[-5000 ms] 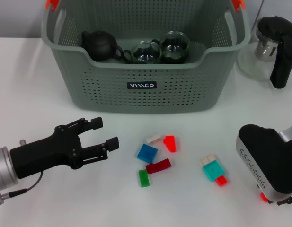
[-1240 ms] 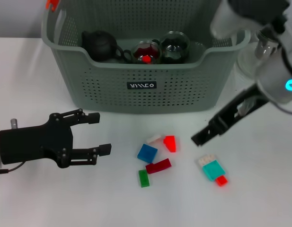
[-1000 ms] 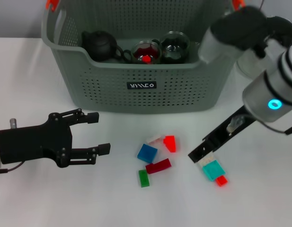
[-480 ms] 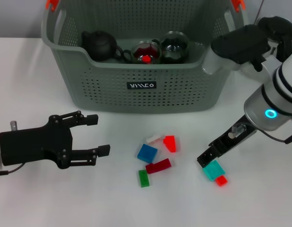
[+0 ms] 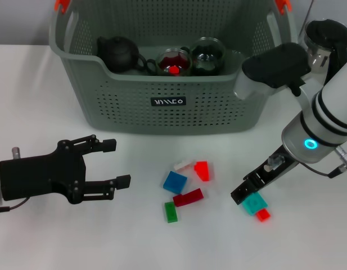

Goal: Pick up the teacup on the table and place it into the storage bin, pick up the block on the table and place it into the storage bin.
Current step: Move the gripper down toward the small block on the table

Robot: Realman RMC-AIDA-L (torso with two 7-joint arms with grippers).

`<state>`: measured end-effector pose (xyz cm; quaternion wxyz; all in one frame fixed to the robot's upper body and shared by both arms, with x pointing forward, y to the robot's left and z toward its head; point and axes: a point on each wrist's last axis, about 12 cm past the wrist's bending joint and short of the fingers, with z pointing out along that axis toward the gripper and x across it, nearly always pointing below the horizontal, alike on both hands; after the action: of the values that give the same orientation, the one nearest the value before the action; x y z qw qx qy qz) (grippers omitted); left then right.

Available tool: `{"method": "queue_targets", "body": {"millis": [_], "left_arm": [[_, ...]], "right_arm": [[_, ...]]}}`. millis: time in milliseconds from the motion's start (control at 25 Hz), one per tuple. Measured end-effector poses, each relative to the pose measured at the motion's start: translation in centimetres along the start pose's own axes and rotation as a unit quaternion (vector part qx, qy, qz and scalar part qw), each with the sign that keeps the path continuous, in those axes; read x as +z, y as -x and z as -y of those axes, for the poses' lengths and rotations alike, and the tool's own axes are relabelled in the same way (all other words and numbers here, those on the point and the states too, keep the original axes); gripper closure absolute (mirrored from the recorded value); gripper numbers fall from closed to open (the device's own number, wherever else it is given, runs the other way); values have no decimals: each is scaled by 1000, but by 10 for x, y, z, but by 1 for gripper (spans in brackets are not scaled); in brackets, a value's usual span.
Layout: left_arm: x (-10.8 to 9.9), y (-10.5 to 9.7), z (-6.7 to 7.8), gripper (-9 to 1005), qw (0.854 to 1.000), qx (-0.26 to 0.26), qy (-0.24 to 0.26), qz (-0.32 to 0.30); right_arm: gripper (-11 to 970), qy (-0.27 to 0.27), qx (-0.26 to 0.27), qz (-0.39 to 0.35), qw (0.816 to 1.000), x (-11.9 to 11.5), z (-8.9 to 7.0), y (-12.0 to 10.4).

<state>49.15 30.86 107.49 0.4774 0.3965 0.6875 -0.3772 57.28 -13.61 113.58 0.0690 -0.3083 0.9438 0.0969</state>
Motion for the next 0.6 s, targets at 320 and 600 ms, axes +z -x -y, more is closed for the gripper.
{"method": "queue_targets", "body": {"millis": [320, 600], "left_arm": [[0, 0, 0, 153, 1000, 1, 1, -1], [0, 0, -1, 153, 1000, 2, 3, -2]], "right_arm": [[39, -9, -2, 4, 1000, 9, 0, 2], [41, -15, -5, 10, 1000, 14, 0, 7]]}}
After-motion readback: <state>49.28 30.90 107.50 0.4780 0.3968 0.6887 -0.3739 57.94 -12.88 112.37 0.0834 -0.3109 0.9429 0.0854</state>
